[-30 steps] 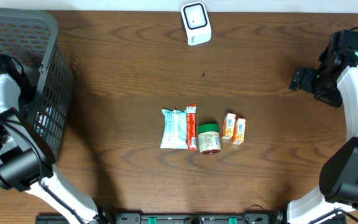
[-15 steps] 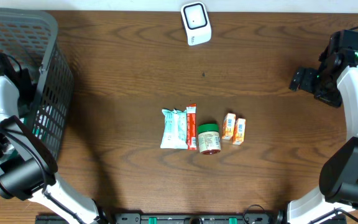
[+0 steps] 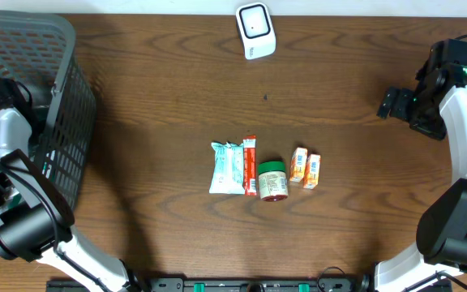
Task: Scan the item barcode
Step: 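Grasp the green 3M Comfort Grip gloves pack with the left gripper, then lift the glove pack out and carry it left of the green packet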
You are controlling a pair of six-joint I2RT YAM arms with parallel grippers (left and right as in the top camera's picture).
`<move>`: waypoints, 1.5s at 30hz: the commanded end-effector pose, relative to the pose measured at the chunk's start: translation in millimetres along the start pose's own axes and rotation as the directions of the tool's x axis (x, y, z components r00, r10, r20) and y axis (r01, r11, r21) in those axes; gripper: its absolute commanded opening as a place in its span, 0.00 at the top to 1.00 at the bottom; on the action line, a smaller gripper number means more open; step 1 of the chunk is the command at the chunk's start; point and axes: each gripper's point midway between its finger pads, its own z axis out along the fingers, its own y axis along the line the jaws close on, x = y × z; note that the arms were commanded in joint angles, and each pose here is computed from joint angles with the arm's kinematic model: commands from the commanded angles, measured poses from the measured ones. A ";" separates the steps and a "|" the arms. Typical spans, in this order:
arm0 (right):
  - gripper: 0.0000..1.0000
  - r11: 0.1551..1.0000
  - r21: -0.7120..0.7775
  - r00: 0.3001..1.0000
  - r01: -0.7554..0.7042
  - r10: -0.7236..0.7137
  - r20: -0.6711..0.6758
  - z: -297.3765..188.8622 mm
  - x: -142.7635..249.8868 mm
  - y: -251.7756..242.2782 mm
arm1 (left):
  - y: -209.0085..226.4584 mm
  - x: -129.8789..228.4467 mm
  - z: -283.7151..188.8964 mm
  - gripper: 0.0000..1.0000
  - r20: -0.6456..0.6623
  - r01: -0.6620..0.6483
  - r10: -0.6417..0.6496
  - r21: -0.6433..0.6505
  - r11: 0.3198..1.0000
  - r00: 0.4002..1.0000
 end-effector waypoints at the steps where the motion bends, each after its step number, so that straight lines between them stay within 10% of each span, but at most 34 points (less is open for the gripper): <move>1: 0.01 1.000 0.004 1.000 0.006 -0.006 0.023 -7.0 -4.3 -0.9 | 36.7 28.5 31.1 0.13 -0.095 0.110 -0.122 -0.124 0.986 0.988; 10: 0.01 1.000 0.004 1.000 0.006 -0.006 0.023 -7.0 -4.3 -0.9 | 52.0 31.2 38.4 0.48 -0.114 0.258 -0.258 -0.013 0.966 0.959; 14: 0.01 1.000 0.004 1.000 0.006 -0.006 0.023 -7.0 -4.2 -0.9 | 38.3 26.0 36.3 0.93 -0.121 0.277 -0.266 0.086 0.957 0.956; 23: 0.01 1.000 0.004 1.000 0.006 -0.006 0.023 -7.0 -4.3 -0.9 | 18.4 -33.9 -60.2 0.93 0.047 0.344 -0.374 0.301 0.889 0.926; 30: 0.01 1.000 0.005 1.000 0.006 -0.006 0.023 -7.0 -4.3 -1.0 | 42.0 -58.2 -230.7 0.93 0.386 0.336 -0.527 0.462 0.821 0.757; 37: 0.01 1.000 0.004 1.000 0.006 -0.006 0.023 -7.0 -4.3 -0.9 | 53.0 -7.8 -381.7 0.93 0.600 0.218 -0.601 0.588 0.779 0.528; 45: 0.01 1.000 0.004 1.000 0.006 -0.006 0.023 -7.0 -4.3 -0.9 | 10.7 63.8 -461.9 0.93 0.678 -0.038 -0.556 0.649 0.760 0.481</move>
